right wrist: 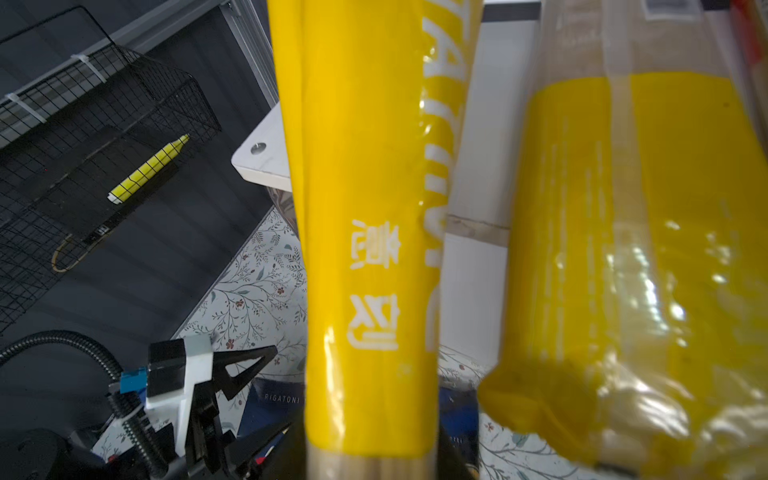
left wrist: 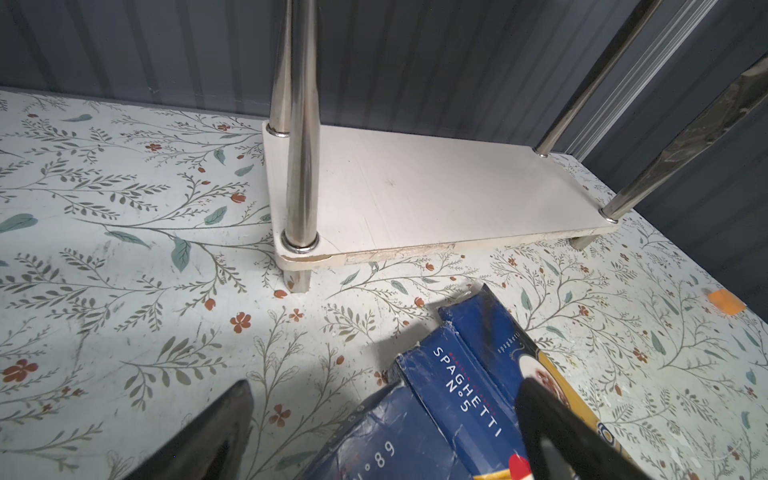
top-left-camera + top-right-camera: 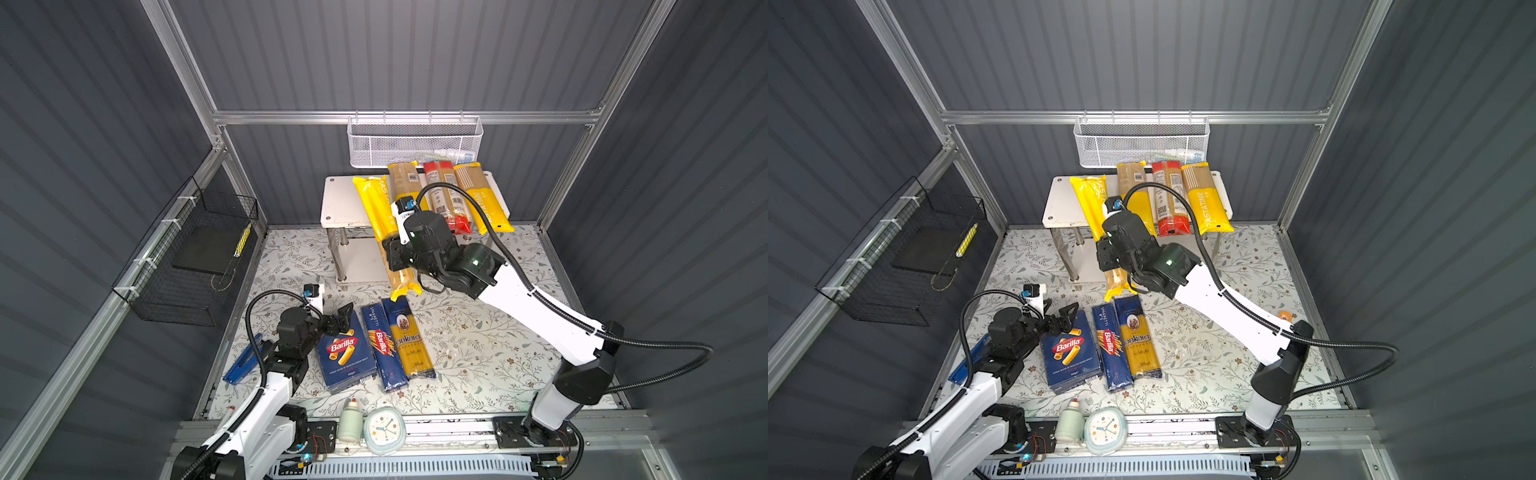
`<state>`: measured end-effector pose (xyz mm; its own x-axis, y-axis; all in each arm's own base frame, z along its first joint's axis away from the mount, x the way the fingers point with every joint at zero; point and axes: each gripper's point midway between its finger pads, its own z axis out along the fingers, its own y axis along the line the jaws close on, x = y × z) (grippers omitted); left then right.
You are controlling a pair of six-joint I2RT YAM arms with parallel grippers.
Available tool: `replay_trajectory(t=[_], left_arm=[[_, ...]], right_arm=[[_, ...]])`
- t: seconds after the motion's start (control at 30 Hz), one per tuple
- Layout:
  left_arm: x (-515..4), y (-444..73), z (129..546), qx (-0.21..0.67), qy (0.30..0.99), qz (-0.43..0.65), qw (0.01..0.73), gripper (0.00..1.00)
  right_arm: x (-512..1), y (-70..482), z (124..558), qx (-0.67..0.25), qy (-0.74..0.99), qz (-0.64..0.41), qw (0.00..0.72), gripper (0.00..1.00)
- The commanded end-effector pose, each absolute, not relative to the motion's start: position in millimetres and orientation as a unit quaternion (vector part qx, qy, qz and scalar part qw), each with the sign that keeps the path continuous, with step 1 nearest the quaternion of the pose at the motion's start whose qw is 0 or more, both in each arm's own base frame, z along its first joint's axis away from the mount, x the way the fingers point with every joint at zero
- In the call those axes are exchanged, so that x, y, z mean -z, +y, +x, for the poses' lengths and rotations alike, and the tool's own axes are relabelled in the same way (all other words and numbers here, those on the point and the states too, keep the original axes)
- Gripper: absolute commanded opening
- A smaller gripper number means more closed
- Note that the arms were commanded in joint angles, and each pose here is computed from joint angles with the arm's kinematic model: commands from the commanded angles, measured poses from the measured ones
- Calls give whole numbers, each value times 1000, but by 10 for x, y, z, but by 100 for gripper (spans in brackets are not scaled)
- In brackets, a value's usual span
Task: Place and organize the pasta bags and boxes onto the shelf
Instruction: 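Carry the PASTATIME bag toward the shelf's top tier with the right gripper, then lower the PASTATIME bag onto the top tier beside the other bags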
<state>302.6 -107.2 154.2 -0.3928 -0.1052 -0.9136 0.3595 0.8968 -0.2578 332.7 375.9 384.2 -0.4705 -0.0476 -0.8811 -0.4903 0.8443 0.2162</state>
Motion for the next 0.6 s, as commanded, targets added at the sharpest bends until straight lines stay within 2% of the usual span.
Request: replay_trajectory(t=[0.0, 0.27, 0.57], left_arm=[[-1633, -1121, 3028, 217, 796, 95, 557, 99], [-1614, -1131, 3033, 219, 797, 96, 554, 99], [-1615, -1137, 3030, 220, 796, 99, 555, 99]], right_arm=[[-4594, 3816, 3353, -284, 767, -153, 554, 1], [-4802, 3923, 3669, -297, 746, -139, 580, 2], [-4814, 3947, 3959, -298, 740, -130, 589, 2]])
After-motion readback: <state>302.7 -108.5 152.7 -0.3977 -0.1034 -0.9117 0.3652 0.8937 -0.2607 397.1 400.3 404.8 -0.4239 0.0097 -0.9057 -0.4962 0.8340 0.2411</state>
